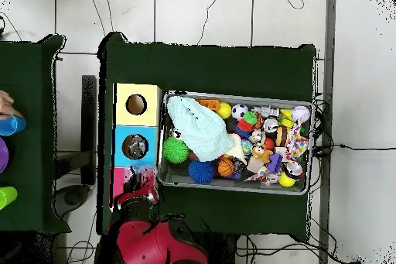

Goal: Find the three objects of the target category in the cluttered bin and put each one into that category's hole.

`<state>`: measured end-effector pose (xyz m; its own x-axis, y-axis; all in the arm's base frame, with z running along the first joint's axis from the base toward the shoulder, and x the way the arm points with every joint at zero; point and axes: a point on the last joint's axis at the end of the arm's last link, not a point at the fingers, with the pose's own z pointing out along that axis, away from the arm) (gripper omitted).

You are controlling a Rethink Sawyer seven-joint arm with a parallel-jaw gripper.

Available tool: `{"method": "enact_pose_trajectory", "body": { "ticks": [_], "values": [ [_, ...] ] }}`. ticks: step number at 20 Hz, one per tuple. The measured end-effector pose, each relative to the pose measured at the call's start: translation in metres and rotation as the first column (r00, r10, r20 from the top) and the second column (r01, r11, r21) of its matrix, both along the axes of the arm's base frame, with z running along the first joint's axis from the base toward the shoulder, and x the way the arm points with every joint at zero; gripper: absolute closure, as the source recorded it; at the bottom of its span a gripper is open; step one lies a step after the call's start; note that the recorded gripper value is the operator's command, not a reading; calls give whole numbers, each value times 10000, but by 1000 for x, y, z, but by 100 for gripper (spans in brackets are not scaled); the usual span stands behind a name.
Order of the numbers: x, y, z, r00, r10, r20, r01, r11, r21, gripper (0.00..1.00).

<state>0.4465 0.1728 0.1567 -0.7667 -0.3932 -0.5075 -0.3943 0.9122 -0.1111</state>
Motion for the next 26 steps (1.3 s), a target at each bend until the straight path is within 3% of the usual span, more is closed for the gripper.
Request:
{"method": "enact_pose_trajectory", "body": {
  "ticks": [5,11,18,26],
  "values": [
    [-1,12,2,10000,-24,39,24,10000,20,100],
    [11,18,16,9990,-392,213,390,9992,98,100],
    [24,32,25,9977,-455,500,445,9988,203,100],
    [28,27,25,9969,-588,520,578,9981,209,100]
  ]
}}
